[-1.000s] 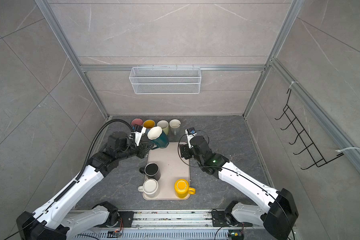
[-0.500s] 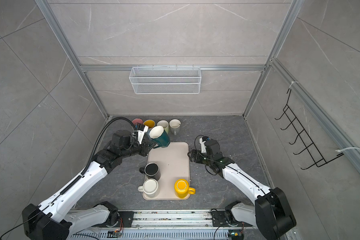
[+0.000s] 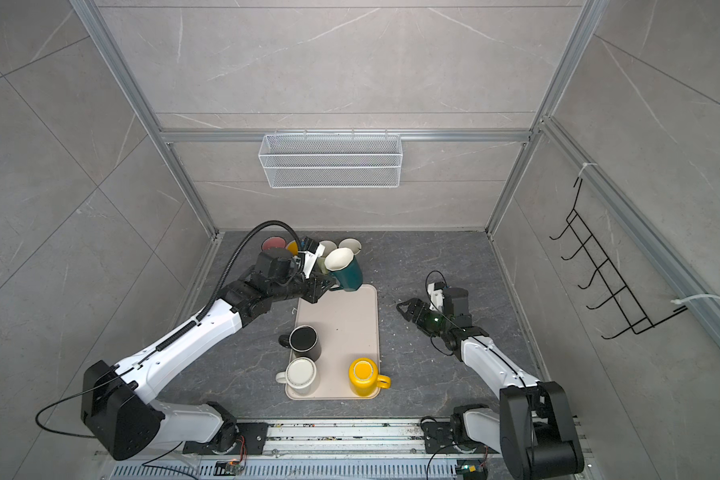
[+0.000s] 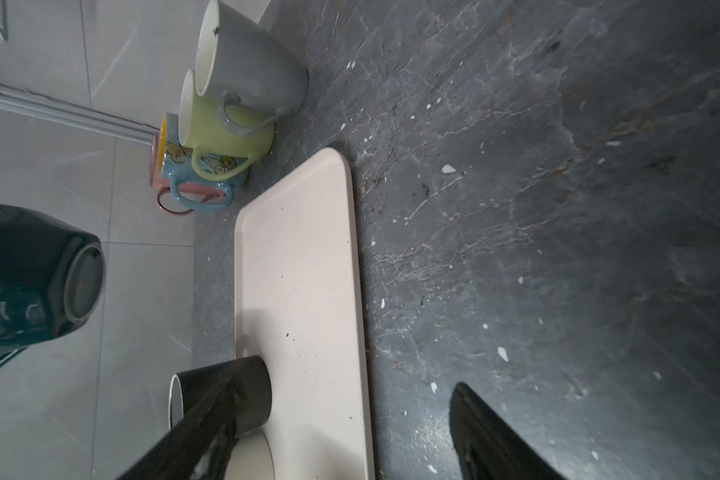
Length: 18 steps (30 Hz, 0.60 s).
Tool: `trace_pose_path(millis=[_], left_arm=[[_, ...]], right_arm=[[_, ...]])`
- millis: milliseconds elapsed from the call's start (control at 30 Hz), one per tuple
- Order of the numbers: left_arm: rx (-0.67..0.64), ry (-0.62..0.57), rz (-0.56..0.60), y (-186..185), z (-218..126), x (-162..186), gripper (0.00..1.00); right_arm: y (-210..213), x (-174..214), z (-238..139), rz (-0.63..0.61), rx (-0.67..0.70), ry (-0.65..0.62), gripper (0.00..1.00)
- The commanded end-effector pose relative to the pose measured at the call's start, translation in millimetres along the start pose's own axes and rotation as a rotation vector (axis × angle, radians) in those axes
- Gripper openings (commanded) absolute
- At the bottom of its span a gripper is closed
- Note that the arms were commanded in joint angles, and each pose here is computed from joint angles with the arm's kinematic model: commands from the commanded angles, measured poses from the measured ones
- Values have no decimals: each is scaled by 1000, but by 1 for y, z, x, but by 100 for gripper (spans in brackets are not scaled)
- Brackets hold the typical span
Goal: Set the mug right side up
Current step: 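Open the right gripper and draw it back while the left gripper holds the mug, then carry the dark green mug with the left gripper past the grey mug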
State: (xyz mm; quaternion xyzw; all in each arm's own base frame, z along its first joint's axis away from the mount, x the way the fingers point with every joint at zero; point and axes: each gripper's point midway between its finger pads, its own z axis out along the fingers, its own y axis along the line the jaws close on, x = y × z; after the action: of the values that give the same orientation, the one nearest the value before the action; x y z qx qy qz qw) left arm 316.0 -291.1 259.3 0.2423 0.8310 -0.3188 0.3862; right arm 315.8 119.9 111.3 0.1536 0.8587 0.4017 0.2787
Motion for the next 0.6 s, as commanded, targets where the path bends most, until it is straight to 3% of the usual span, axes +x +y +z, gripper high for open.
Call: trace_pose_path(millis=[0,567], left_arm=[[71,-205,72,-25,-4,-66,0],[-30,-110,88,-12,114,-69,0]], right_arm=[[3,-8,-5,39,-76,-11,82],[-16,-19,-34,40,-32,-75,82]])
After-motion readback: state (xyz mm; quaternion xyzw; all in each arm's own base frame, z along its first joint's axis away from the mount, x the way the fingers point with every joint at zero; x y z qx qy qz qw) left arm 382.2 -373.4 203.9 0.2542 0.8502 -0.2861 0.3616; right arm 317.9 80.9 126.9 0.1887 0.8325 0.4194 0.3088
